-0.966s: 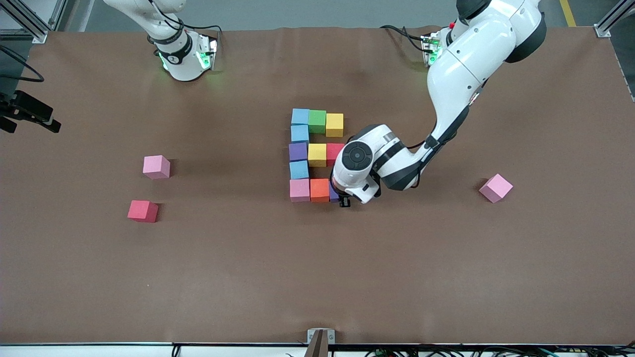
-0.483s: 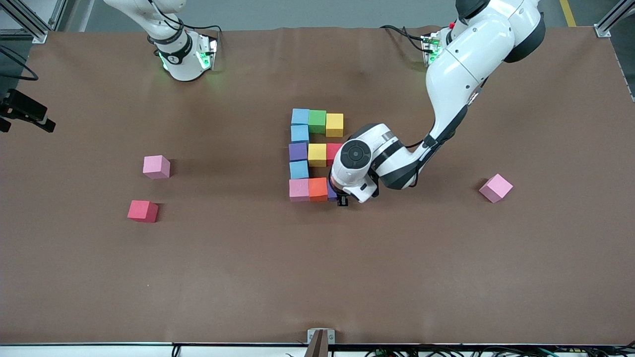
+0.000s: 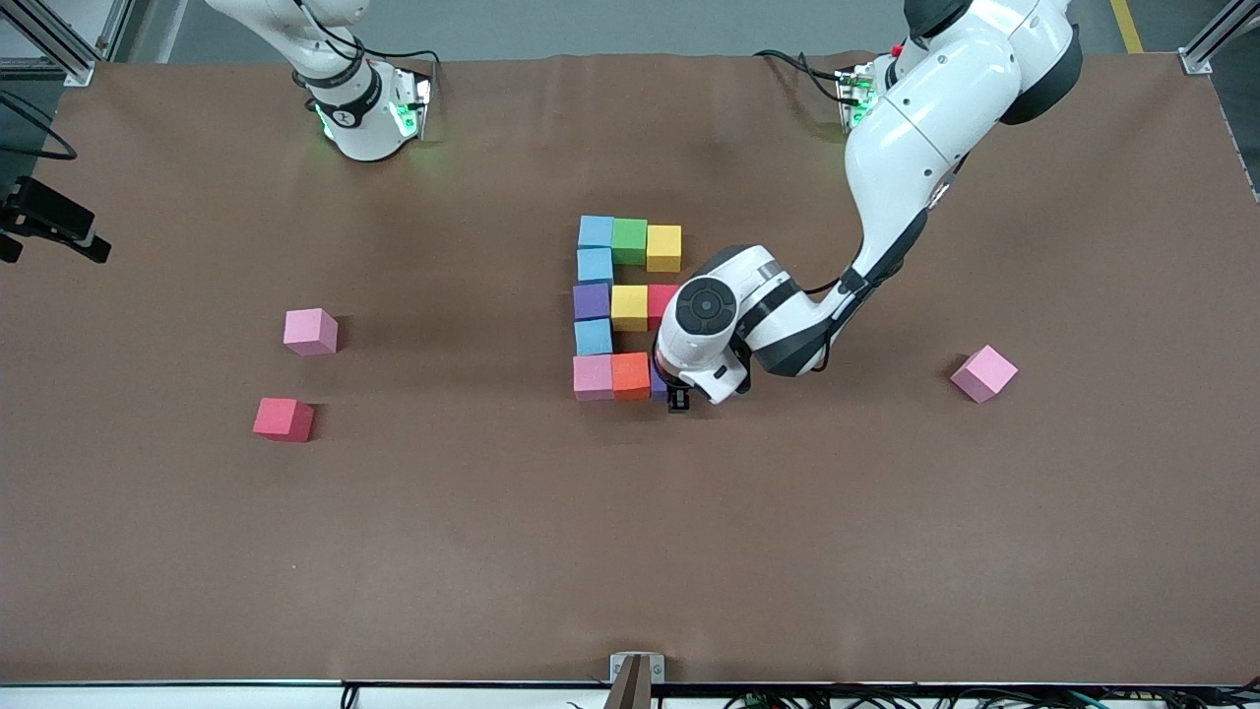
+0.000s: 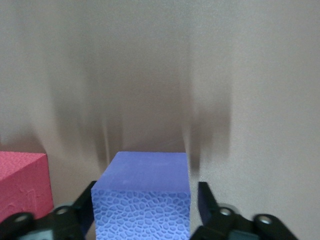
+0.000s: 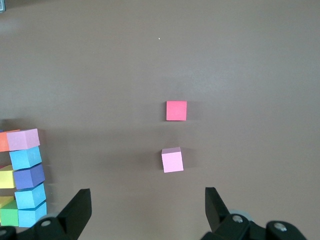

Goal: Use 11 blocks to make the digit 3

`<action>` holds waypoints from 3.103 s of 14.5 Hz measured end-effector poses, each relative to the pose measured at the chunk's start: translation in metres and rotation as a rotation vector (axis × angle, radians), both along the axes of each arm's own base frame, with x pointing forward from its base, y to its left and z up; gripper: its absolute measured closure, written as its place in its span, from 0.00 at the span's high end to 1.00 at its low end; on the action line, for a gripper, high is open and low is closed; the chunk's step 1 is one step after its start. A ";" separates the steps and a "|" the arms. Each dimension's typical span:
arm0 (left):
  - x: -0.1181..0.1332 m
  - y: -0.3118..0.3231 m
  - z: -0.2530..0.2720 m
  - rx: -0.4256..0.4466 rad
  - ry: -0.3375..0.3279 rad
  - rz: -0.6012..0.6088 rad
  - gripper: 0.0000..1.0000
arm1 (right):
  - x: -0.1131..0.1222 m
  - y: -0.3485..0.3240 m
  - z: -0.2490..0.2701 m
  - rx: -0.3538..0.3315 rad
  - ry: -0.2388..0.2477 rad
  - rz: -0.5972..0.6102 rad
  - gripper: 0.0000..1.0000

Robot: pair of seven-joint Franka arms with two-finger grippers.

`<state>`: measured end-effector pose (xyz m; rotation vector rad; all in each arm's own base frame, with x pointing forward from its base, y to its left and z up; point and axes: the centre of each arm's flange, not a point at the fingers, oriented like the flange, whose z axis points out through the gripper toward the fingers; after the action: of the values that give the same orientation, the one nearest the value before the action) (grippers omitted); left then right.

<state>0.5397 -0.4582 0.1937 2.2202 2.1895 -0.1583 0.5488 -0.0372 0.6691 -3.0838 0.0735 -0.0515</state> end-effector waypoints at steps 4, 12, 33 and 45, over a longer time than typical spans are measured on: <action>0.007 0.001 0.015 -0.011 -0.026 -0.001 1.00 | 0.000 0.000 0.002 0.000 -0.004 0.000 1.00; 0.037 0.035 0.107 0.059 -0.104 -0.146 1.00 | 0.000 0.000 0.004 -0.001 -0.008 -0.001 1.00; 0.103 0.319 0.332 0.196 -0.021 -1.325 1.00 | 0.000 0.000 0.004 -0.002 -0.010 0.000 1.00; -0.009 0.391 0.427 0.053 -0.049 -1.516 1.00 | 0.000 -0.001 0.007 -0.004 -0.018 -0.002 1.00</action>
<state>0.5309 -0.0670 0.6204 3.1993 0.0672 -0.0343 0.5488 -0.0383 0.6759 -3.0866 0.0757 -0.0795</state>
